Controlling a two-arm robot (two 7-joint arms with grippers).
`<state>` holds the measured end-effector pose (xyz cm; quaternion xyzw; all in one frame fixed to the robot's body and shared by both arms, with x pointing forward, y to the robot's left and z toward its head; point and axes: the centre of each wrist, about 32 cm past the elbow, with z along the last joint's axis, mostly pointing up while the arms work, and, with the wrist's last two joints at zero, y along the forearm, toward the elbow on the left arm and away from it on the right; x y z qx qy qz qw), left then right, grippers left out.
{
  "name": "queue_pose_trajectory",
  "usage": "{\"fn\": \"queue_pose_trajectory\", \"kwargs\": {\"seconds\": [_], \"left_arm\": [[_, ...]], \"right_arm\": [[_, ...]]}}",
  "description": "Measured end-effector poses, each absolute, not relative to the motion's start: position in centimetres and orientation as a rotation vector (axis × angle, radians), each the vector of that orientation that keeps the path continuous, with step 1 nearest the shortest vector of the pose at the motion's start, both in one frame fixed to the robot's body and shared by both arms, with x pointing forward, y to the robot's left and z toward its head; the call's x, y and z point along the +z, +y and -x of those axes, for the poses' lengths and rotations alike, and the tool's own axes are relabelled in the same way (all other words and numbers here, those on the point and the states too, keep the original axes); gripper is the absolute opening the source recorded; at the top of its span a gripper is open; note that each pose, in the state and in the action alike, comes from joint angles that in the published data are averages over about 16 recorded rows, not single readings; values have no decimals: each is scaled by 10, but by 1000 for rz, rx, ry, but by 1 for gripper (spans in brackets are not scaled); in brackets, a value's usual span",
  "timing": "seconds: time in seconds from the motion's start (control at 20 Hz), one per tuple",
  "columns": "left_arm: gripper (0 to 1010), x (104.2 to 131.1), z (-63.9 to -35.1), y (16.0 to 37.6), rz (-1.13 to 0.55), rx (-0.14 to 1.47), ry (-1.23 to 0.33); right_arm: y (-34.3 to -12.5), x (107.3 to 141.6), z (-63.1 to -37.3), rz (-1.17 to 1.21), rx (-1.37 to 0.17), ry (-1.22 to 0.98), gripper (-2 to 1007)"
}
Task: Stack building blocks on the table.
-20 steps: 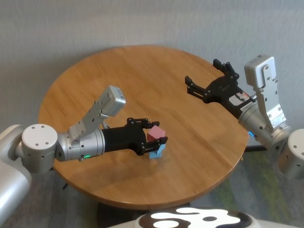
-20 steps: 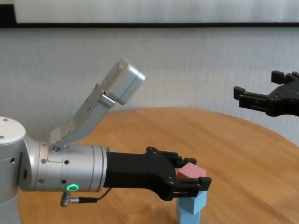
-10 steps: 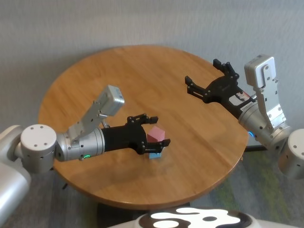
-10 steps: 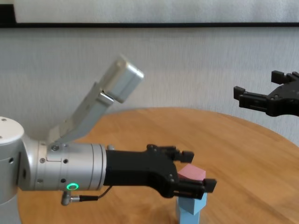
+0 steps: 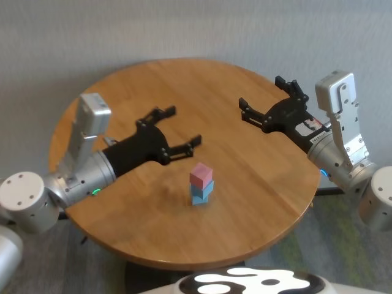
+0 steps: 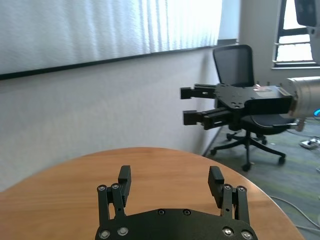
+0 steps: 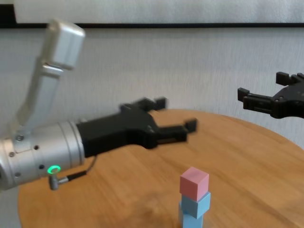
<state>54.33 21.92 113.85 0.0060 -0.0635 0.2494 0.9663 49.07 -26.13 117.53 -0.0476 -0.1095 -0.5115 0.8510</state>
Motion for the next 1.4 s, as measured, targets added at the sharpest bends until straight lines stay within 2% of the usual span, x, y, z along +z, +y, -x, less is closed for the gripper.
{"fn": "queue_pose_trajectory", "kwargs": {"seconds": [0.3, 0.65, 1.4], "left_arm": [[1000, 1135, -533, 228, 62, 674, -135], [1000, 1132, -523, 233, 61, 816, -139], [1000, 1128, -513, 236, 22, 951, -171]], "right_arm": [[-253, 1180, -484, 60, -1093, -242, 1005], [-244, 1189, -471, 58, -1107, -225, 1005], [-252, 1195, -454, 140, -1077, -196, 1005]]}}
